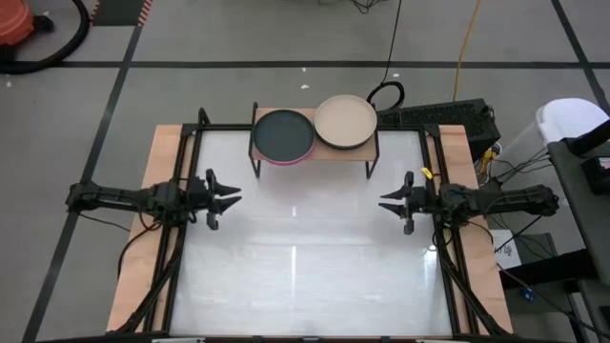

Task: Place and stack plates onto a shelf
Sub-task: Return to Home Position

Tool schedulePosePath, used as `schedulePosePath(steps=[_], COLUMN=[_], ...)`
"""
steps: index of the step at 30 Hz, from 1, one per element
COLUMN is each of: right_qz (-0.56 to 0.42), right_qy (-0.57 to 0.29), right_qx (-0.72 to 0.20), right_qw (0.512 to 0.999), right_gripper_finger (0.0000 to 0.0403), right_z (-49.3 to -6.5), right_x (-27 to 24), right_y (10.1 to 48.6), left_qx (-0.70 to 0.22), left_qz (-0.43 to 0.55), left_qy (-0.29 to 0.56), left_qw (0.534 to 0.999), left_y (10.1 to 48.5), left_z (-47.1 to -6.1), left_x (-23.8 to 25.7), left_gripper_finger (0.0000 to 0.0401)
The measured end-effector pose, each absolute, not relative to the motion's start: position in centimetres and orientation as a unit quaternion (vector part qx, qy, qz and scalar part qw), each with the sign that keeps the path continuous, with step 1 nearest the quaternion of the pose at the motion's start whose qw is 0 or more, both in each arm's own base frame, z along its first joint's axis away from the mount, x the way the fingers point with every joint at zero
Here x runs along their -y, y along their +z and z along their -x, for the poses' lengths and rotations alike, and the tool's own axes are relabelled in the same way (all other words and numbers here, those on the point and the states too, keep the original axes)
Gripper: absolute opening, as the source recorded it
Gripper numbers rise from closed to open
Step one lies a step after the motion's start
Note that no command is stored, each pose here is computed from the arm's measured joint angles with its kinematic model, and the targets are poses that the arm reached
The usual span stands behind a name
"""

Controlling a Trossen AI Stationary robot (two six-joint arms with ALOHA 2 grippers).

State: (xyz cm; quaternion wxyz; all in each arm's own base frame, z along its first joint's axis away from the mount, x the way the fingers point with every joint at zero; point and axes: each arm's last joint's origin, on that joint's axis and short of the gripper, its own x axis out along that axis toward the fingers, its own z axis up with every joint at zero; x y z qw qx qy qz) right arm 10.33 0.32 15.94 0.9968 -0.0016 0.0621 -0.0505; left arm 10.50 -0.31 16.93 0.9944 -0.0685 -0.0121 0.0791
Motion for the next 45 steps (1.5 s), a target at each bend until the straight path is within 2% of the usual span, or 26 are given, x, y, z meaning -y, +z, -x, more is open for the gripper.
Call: schedulePosePath(steps=[4, 18, 45], right_qz=[0.0, -0.028, -0.027], right_qy=[-0.049, -0.052, -0.051], right_qx=[-0.038, -0.046, -0.043], right_qw=[0.998, 0.997, 0.997], right_gripper_finger=[0.0093, 0.0093, 0.0093], right_z=[-10.4, -10.47, -10.47], right_x=[-0.33, -0.32, -0.33], right_y=[16.3, 16.02, 16.05], left_qx=[0.01, -0.033, -0.028], left_qz=[0.068, 0.064, 0.062], left_qy=[0.06, 0.057, 0.057], left_qw=[0.996, 0.996, 0.996], left_y=[16.92, 16.09, 16.18], left_z=[-10.52, -10.5, -10.5], left_x=[0.42, 0.46, 0.46], left_gripper_finger=[0.0124, 0.0124, 0.0124])
